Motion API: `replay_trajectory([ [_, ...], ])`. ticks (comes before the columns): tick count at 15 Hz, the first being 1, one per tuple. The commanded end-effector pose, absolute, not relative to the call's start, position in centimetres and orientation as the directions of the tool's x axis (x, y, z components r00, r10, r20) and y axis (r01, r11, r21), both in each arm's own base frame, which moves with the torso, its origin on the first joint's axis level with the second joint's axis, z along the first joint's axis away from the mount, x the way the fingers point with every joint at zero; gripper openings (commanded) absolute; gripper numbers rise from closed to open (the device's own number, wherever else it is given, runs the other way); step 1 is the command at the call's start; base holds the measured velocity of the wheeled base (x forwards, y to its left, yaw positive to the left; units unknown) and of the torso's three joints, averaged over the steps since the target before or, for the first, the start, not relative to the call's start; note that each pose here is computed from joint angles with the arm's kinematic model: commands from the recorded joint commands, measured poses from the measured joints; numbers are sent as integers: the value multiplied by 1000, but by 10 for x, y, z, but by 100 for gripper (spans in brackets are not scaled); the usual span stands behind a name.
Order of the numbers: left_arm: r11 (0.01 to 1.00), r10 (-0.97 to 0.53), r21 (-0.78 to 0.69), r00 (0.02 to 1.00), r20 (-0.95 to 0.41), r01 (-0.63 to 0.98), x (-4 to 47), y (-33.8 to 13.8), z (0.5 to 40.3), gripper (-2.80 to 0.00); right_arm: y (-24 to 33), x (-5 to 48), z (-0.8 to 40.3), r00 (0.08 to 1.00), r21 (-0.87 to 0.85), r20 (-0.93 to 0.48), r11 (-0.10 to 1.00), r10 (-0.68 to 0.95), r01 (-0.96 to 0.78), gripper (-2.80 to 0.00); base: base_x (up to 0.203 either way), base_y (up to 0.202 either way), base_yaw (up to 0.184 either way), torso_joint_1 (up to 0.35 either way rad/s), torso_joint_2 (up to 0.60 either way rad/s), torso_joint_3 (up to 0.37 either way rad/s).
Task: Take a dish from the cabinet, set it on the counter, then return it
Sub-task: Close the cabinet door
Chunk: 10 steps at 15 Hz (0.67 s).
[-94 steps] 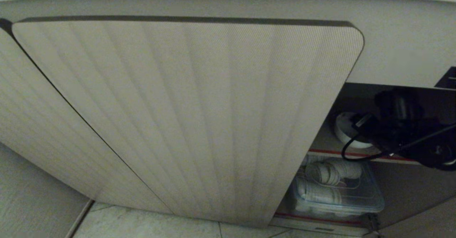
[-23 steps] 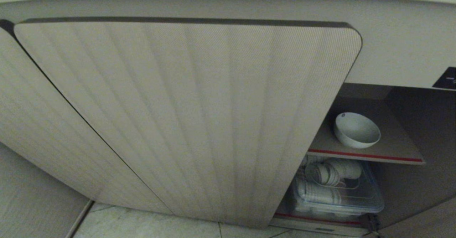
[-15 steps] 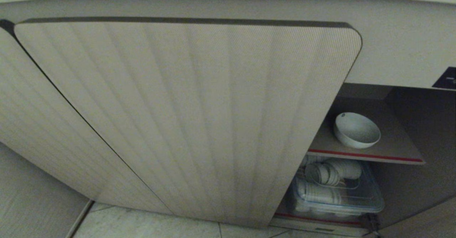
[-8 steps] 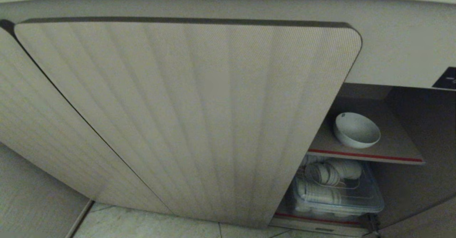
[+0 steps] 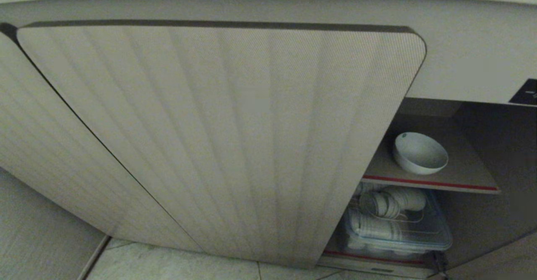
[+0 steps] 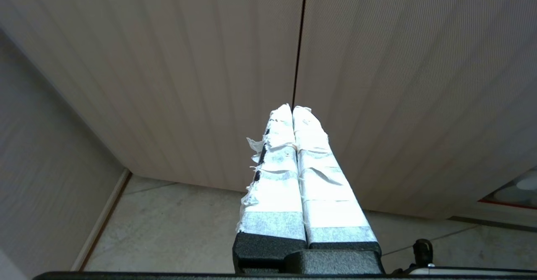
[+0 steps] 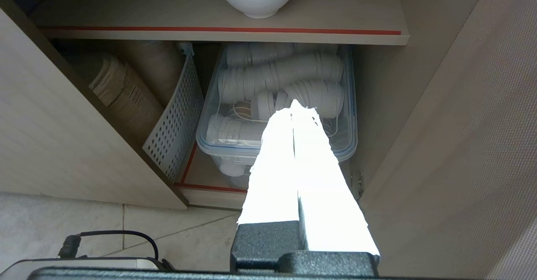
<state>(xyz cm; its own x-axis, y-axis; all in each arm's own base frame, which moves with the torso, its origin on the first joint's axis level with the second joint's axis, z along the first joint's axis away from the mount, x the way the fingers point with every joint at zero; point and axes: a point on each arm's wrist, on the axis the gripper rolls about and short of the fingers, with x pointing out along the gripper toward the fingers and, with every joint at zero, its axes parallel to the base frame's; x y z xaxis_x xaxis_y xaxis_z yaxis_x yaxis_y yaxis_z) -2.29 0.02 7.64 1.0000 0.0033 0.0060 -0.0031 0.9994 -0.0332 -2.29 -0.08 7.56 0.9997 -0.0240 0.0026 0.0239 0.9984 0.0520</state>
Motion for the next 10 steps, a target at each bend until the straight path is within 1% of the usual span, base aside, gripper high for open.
replay_trajectory([
  [1,999,5,-34,1000,6,-4,-23,0,76,-280,-1,-23,76,1000,52,2,998,-24,24,-280,0,0,0,0,0,0],
  [10,999,3,-34,1000,6,-3,-23,0,76,-280,-1,-23,76,1000,52,2,998,-24,24,-280,0,0,0,0,0,0],
])
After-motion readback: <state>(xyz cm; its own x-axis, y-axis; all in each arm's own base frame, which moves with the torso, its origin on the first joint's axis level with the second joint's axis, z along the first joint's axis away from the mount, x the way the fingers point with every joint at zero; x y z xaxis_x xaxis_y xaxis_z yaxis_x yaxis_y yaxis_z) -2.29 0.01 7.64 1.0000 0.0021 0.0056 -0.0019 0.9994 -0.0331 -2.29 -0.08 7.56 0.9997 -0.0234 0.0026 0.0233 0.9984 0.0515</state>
